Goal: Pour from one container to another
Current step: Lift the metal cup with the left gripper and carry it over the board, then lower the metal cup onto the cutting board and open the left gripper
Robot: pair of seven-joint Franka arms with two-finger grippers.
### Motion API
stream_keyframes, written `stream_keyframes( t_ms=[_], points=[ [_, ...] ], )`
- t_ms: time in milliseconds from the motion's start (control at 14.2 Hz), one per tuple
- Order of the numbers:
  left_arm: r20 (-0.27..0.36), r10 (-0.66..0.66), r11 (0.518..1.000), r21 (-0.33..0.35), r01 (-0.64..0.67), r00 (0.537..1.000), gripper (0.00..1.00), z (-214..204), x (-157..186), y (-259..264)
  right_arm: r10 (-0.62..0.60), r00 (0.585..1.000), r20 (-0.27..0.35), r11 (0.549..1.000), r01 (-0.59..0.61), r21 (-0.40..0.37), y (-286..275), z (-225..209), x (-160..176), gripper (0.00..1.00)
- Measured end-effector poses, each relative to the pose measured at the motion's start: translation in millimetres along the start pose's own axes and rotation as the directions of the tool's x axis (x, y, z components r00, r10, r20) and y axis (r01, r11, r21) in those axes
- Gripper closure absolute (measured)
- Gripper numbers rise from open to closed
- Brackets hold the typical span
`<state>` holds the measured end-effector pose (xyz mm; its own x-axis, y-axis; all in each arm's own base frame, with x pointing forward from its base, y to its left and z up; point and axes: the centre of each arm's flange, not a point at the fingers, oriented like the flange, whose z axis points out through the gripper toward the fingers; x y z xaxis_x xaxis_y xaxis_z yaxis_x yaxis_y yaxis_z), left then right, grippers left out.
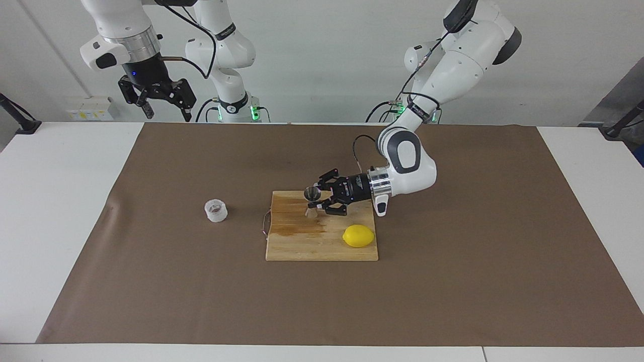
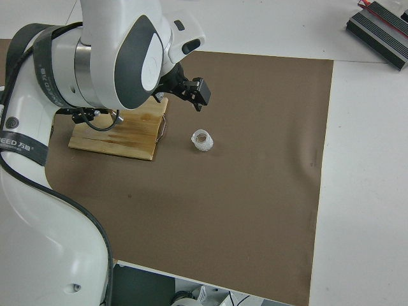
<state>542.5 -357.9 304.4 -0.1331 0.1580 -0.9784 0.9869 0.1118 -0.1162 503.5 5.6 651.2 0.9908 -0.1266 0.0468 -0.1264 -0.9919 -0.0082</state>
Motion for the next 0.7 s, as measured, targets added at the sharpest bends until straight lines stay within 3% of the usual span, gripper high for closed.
stream_keyframes(
  t_ms=[705],
  points=[
    [-0.037, 0.019, 0.998, -0.059, -0.021, 0.999, 0.55, 16.2, 23.5, -8.2, 0.0, 1.0, 0.0, 1.0, 0.0, 0.0, 0.0, 0.0, 0.0, 0.0]
  ],
)
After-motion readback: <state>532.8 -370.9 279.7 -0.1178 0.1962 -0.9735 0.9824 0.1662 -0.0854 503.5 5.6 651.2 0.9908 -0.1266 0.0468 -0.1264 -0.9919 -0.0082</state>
